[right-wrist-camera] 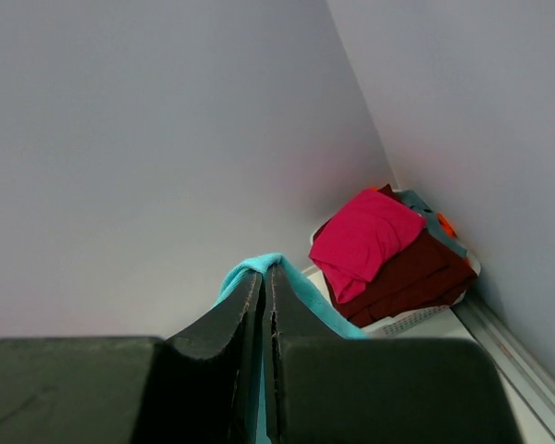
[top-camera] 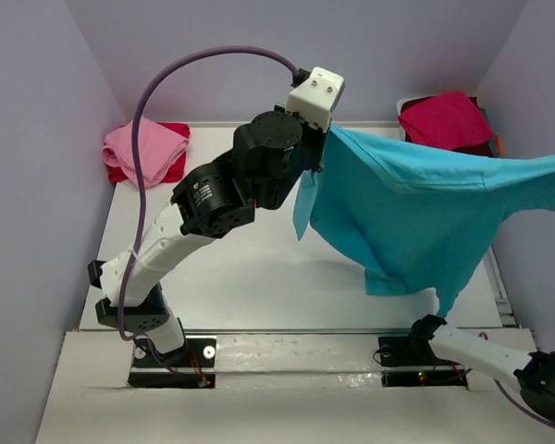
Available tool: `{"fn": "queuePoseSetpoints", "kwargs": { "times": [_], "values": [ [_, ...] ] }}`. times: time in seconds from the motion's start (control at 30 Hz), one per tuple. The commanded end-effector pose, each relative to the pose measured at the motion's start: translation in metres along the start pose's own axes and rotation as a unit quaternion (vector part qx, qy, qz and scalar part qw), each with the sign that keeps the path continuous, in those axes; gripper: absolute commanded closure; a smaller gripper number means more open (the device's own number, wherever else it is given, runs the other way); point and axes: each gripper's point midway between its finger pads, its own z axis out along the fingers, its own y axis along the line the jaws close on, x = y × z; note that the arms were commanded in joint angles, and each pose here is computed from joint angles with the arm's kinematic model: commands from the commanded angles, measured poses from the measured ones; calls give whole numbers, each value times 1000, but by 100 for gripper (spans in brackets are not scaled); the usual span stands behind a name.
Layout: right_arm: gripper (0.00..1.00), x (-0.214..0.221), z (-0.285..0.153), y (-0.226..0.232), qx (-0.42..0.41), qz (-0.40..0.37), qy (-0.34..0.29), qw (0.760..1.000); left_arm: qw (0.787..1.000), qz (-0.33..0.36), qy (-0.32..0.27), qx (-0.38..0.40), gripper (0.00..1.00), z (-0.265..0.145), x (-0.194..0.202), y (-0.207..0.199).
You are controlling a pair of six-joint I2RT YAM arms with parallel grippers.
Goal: Fold and stack the t-shirts
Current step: Flatten out the tshirt
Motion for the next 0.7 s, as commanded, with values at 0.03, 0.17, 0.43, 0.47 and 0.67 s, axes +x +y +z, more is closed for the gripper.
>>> {"fn": "queuePoseSetpoints", "kwargs": {
  "times": [0.03,0.17,0.43,0.47,0.67],
  "values": [
    [93,2,5,3,11,-17,5,1000,998,-28,12,46,94,16,6,-14],
    [93,5,4,1,13,-18,8,1000,997,-30,14,65,94,19,8,-24],
    [93,25,4,-3,19,-20,22,999,996,-12,38,79,94,28,31,-37],
    [93,24,5,-2,17,-19,20,999,996,-11,38,81,94,30,31,-39],
    [93,9,13,17,3,-27,17,999,996,-15,34,87,94,32,25,-43]
  ]
}}
